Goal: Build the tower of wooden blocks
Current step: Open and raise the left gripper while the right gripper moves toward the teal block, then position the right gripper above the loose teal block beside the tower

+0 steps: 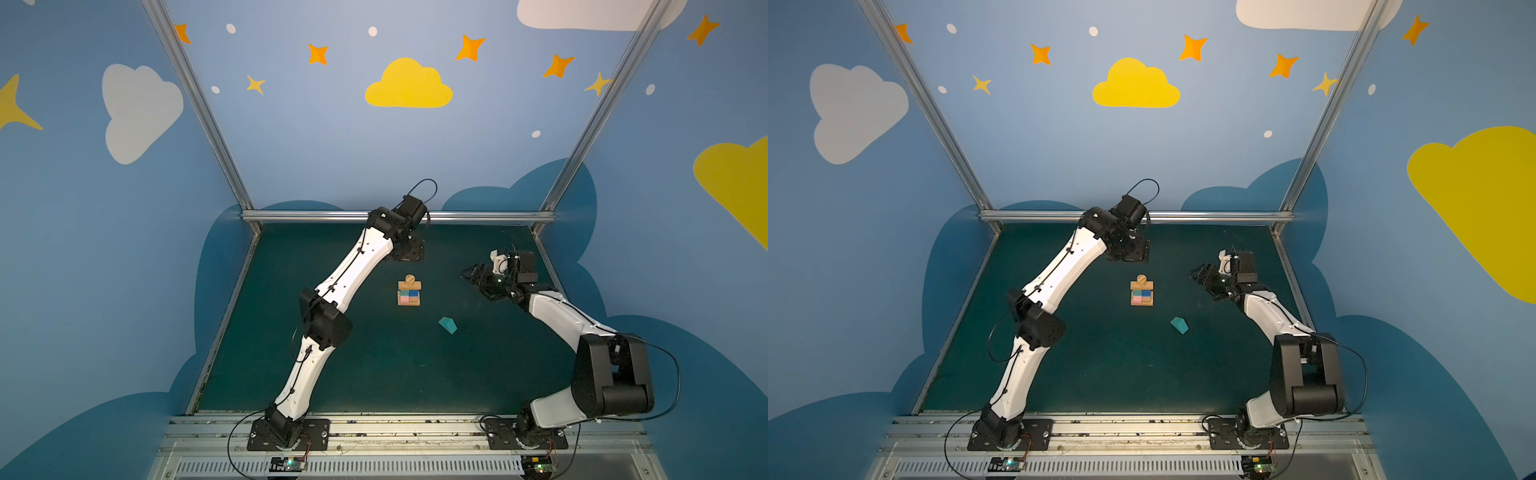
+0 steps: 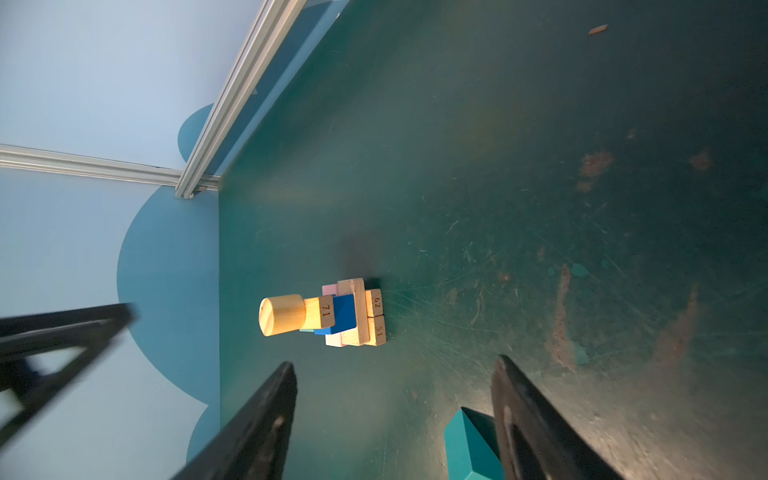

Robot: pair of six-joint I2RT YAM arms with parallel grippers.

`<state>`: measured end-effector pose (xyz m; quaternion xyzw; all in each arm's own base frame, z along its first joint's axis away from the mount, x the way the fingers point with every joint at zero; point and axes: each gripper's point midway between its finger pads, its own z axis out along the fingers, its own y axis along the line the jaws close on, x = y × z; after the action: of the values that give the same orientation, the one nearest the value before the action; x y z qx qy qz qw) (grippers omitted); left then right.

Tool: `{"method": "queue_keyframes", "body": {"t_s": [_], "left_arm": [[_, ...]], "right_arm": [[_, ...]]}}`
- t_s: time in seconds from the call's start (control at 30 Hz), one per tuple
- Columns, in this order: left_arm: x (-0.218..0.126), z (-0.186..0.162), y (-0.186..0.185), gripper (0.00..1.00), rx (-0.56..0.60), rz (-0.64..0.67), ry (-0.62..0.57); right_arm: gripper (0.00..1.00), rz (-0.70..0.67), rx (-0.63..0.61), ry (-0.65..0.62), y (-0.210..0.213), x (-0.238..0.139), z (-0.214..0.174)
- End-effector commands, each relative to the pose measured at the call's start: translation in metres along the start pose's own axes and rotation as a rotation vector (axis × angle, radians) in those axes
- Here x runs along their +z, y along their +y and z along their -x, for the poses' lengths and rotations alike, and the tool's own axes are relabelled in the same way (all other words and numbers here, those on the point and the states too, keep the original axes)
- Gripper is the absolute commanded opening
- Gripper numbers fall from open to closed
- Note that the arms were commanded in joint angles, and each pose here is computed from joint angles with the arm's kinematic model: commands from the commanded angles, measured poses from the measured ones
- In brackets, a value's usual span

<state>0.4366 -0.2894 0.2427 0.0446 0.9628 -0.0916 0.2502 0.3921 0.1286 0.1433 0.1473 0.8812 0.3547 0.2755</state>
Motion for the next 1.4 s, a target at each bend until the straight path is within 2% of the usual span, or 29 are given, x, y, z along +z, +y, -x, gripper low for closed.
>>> {"method": "queue_keyframes", "body": {"t_s": [0.0,0.13,0.3,0.57,0.7,0.77,0.9,1.03,1.37], "left_arm": [[-0.041,0.017,0.022,0.82,-0.024,0.073,-0.124],[-0.070,0.022,0.035,0.82,-0.041,0.076,-0.246],[-0.104,0.019,0.052,0.85,-0.088,-0.013,-0.447],[-0.146,-0.017,0.097,0.87,-0.132,-0.084,-0.687],[-0.153,-0.034,0.122,0.87,-0.162,-0.022,-0.740],[-0.145,-0.045,0.138,0.87,-0.194,0.031,-0.751],[-0.115,-0.070,0.154,0.87,-0.232,0.047,-0.724],[-0.105,-0.076,0.158,0.87,-0.250,0.041,-0.708],[-0.095,-0.081,0.159,0.87,-0.265,0.026,-0.681]], "right_arm": [[0.74,-0.002,-0.029,-0.028,0.008,-0.012,0.006],[0.76,0.001,-0.043,-0.042,0.018,-0.014,0.005],[0.76,-0.011,-0.100,-0.023,0.037,-0.012,-0.005],[0.76,-0.062,-0.191,0.026,0.063,-0.010,-0.035],[0.72,-0.078,-0.222,0.067,0.070,-0.012,-0.059],[0.63,-0.087,-0.235,0.105,0.070,-0.013,-0.076],[0.33,-0.111,-0.234,0.171,0.060,-0.012,-0.109],[0.00,-0.155,-0.196,0.247,0.038,-0.004,-0.139],[0.00,-0.268,-0.172,0.325,-0.001,0.007,-0.170]]}}
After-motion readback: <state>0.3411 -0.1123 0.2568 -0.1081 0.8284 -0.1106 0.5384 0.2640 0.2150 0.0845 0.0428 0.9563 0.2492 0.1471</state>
